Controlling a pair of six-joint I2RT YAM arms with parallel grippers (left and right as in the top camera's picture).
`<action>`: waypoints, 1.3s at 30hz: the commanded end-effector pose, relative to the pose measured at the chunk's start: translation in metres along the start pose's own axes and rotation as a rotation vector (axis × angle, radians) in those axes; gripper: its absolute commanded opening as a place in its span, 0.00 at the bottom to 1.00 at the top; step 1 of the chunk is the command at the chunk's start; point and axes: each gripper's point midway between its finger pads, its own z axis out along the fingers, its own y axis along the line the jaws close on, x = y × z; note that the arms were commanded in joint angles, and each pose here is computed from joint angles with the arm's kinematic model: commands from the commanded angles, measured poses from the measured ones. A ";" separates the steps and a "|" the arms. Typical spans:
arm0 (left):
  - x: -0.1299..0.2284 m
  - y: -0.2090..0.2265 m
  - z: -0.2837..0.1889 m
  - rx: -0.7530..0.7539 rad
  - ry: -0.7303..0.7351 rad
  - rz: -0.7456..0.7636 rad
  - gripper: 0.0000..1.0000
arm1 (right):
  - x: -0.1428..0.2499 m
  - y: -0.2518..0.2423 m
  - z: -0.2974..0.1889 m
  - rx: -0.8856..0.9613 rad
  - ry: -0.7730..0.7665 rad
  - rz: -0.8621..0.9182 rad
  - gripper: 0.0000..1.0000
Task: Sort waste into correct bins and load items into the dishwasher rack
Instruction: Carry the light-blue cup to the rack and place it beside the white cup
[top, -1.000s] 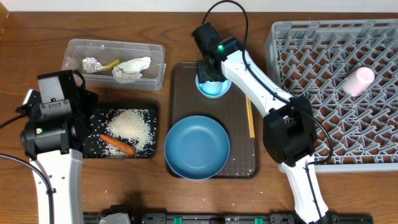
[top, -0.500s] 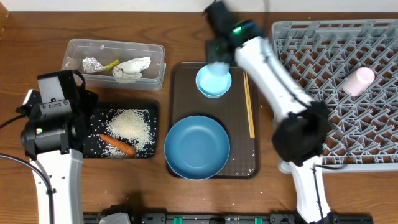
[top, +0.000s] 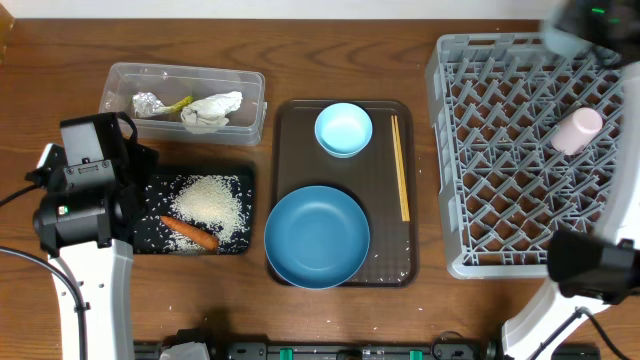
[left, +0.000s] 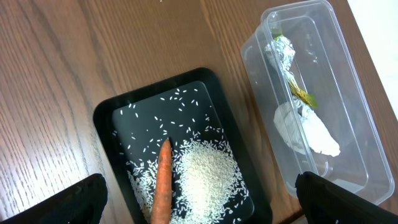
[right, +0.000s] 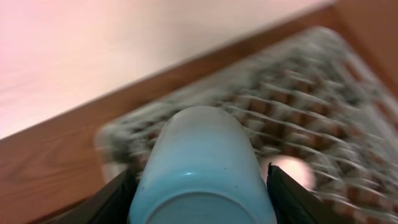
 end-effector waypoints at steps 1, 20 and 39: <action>-0.004 0.004 0.000 -0.019 -0.019 -0.001 0.99 | 0.013 -0.056 0.032 0.095 0.086 0.003 0.52; -0.004 0.004 0.000 -0.019 -0.020 -0.001 0.99 | 0.070 -0.204 0.080 0.292 0.256 0.184 0.60; -0.004 0.004 0.000 -0.019 -0.020 -0.001 0.99 | 0.069 -0.175 0.080 0.132 0.262 0.229 0.83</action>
